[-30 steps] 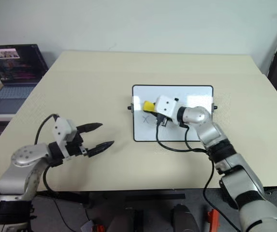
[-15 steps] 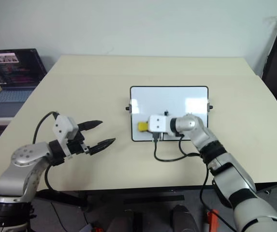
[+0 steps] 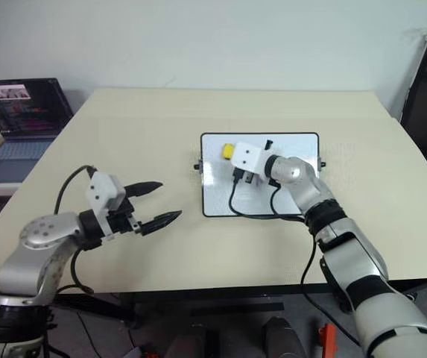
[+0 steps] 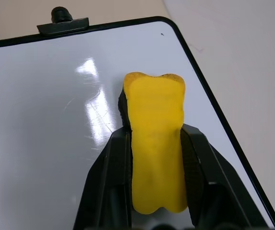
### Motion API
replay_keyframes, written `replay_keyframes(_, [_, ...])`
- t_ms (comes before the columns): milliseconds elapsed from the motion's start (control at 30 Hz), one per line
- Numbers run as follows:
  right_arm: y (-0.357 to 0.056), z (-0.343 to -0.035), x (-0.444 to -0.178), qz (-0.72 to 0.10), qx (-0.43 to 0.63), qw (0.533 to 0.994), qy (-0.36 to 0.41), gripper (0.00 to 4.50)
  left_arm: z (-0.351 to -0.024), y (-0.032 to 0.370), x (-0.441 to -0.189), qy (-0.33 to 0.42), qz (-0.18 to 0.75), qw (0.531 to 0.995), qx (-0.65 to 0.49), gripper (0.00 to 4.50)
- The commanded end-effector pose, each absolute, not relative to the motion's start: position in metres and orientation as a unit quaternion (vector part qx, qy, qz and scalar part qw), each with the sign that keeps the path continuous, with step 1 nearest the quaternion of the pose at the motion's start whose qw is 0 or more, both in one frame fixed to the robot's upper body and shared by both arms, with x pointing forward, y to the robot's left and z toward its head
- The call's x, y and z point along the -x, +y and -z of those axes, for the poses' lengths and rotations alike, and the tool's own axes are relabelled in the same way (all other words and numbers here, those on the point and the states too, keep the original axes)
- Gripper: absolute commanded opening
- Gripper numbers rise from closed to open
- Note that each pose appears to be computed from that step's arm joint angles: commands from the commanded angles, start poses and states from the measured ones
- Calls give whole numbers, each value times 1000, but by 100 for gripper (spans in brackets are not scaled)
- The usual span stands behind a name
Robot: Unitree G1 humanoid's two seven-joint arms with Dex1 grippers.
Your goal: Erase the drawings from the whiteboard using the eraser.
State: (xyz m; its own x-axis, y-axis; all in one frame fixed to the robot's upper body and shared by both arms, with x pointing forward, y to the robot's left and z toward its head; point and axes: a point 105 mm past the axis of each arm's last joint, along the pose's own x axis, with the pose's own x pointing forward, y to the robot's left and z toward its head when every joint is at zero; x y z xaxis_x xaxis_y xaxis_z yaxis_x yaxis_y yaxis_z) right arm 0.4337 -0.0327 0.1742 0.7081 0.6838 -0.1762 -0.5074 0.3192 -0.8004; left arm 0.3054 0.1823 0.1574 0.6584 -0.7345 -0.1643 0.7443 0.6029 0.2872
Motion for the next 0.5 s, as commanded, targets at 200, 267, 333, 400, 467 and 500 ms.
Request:
replay_keyframes(200, [-22,-109,-388,-510,457,729,-20,101,-167,179,-307,-3,424,889,-176,450])
replay_keyframes(267, [-21,-105,-376,-538,439,720,-12,100,-169,177,-307,-6,428,887,-176,450])
replay_keyframes(333, [-24,-106,-367,-558,424,714,-13,100,-171,175,-308,-8,437,882,-176,450])
replay_keyframes(400, [-31,-118,-363,-560,399,725,-28,100,-173,171,-309,-7,447,876,-180,450])
replay_keyframes(467, [-44,-147,-363,-544,354,759,-53,100,-175,170,-312,-7,456,870,-188,450])
replay_keyframes(500, [-53,-165,-364,-531,330,778,-66,100,-177,169,-313,-8,459,867,-192,450])
